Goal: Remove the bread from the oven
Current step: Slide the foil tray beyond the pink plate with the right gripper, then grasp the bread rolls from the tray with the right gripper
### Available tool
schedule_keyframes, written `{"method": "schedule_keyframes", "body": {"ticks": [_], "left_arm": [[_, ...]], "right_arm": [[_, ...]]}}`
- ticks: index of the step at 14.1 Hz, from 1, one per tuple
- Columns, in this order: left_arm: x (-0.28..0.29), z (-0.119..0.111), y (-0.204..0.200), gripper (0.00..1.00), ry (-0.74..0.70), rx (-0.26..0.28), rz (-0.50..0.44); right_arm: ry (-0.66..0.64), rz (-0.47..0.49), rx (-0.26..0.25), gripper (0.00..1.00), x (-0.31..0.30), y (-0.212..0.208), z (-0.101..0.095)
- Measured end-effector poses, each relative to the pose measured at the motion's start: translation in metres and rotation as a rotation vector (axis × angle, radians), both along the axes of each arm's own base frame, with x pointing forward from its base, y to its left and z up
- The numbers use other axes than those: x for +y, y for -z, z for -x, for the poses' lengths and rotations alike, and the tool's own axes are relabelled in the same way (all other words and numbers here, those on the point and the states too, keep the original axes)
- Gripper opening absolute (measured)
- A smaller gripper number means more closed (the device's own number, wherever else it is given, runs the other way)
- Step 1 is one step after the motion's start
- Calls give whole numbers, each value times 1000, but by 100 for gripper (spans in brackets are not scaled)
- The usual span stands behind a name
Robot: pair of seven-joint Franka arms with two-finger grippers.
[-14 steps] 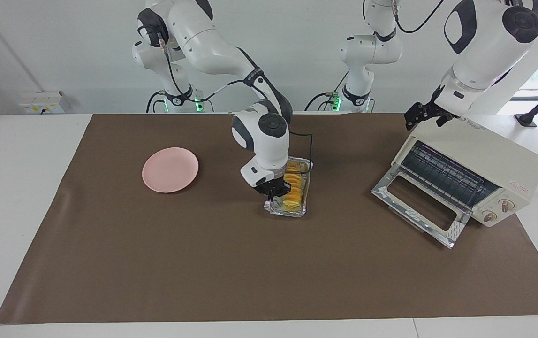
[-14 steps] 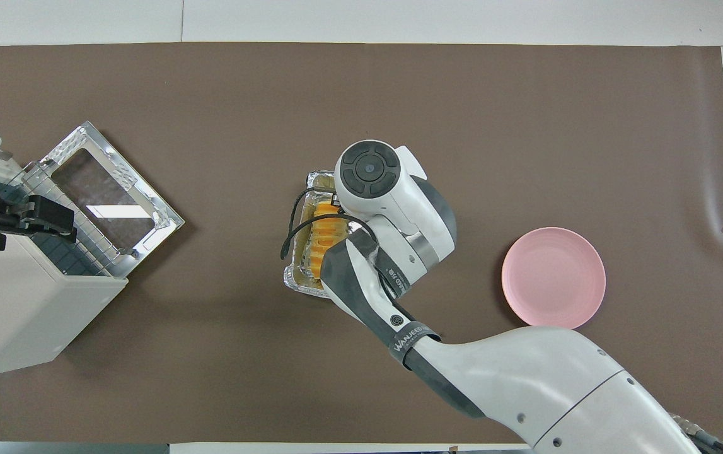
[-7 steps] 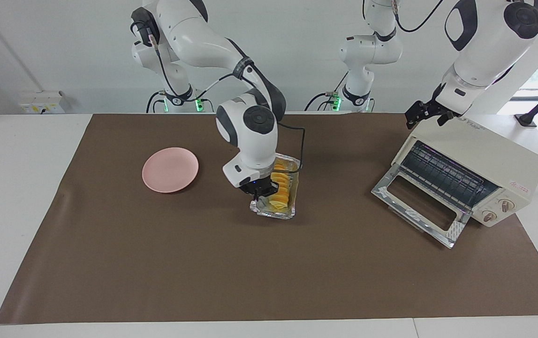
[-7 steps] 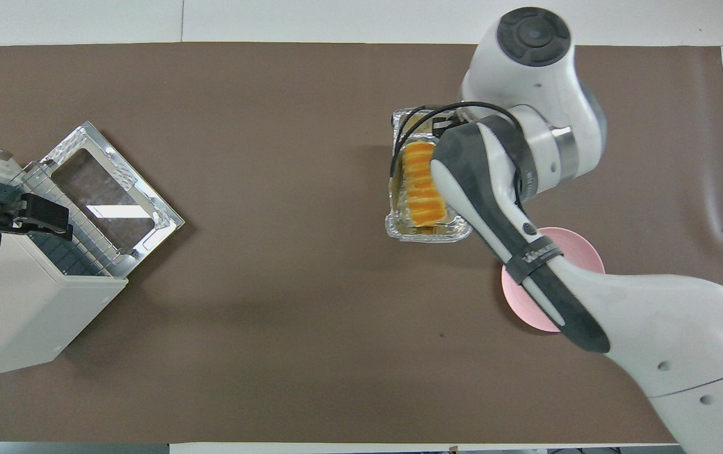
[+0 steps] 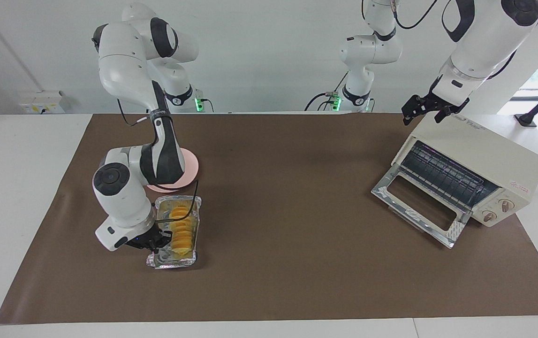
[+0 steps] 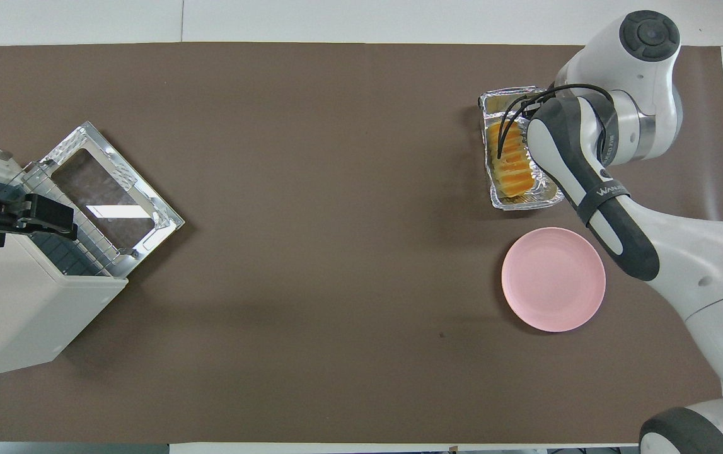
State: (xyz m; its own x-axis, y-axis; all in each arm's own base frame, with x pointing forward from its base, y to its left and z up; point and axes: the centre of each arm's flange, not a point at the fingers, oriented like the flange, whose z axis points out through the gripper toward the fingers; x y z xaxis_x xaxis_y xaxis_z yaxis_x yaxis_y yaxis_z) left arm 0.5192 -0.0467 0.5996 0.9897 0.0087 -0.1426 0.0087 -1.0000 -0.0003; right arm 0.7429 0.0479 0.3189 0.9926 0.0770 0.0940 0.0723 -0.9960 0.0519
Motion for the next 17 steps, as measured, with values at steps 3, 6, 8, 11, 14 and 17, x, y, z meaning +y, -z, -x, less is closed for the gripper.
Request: {"method": "schedule_keyframes", "body": {"ticks": [3, 6, 8, 11, 14, 17], "left_arm": [[2, -1, 1, 100, -4, 1, 1], [1, -7, 6, 100, -2, 10, 1], [0, -13, 10, 100, -1, 18, 1], [0, -14, 11, 100, 0, 19, 2], [1, -13, 7, 100, -2, 11, 2], [2, -8, -6, 100, -4, -14, 4]], "right_arm": [[-10, 1, -5, 2, -17, 3, -1], [-11, 3, 23, 34, -16, -4, 2], [-19, 6, 56, 56, -5, -23, 9], [0, 5, 62, 56, 26, -40, 16], [26, 0, 53, 56, 47, -32, 19], [29, -7, 29, 58, 45, -8, 23]]}}
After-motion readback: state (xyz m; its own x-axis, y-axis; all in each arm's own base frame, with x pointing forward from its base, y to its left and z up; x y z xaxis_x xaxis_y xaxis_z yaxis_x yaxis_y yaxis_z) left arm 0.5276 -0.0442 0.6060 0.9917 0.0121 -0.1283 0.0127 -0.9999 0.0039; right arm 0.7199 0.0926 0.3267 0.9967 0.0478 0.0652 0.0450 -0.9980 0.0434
